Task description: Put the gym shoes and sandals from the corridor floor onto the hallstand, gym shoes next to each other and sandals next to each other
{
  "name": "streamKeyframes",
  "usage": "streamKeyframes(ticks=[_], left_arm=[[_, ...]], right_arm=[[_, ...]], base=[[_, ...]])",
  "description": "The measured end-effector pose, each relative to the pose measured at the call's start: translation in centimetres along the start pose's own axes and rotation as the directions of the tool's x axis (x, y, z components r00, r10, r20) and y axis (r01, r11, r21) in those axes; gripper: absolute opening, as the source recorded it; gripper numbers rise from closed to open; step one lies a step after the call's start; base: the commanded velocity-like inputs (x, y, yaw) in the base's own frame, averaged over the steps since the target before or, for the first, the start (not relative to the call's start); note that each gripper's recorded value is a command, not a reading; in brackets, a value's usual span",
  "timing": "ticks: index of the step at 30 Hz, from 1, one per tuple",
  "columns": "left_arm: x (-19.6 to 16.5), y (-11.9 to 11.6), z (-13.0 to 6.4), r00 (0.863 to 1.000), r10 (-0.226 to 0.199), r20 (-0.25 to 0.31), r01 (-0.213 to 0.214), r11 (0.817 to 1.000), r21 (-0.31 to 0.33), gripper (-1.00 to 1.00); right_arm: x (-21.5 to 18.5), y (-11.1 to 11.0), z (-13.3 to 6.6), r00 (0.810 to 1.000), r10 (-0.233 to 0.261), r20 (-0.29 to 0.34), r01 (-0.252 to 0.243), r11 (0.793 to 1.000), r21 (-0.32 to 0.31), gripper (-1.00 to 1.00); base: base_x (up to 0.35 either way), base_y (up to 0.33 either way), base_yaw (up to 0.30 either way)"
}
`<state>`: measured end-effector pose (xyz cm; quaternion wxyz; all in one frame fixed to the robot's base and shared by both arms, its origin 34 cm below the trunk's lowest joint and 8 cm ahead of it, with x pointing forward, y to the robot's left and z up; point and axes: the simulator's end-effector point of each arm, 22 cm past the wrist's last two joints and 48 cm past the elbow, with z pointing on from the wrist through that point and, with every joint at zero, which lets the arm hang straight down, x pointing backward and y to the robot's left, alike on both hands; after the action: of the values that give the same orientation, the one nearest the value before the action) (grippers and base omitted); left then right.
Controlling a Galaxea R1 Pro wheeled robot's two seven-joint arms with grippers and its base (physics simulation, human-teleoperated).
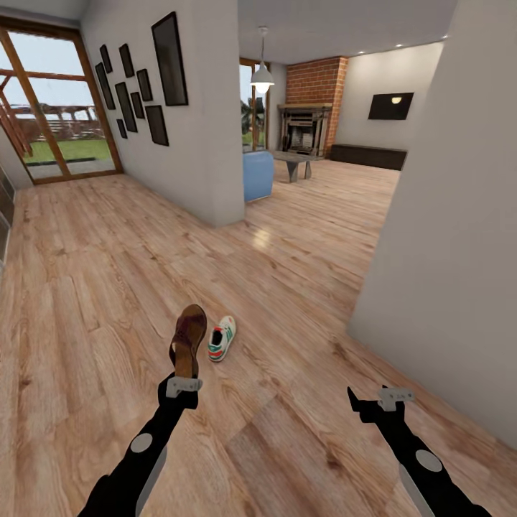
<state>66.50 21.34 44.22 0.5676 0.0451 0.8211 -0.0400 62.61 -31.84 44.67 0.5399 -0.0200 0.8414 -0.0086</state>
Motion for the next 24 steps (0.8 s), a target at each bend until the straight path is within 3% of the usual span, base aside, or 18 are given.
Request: streamKeyframes(ticks=[14,24], left_arm=[[0.1,0.14,-0.07,1.0,-0.002,-0.003,0.002,1.0,-0.005,-1.0],[0.07,0.3,-0.09,1.0,-0.001,-0.001,0.001,1.0,-0.008,-1.0]], right_arm=[[-0.03,0.13,-0.01,1.0,0.001,0.0,-0.001,1.0,-0.003,1.0],[-0.08,0.1,0.0,1.0,0.004,0.002,-0.004,1.0,-0.001,1.0]], base=[[0.13,0.264,0.0],[0.258,0.212,0.231]])
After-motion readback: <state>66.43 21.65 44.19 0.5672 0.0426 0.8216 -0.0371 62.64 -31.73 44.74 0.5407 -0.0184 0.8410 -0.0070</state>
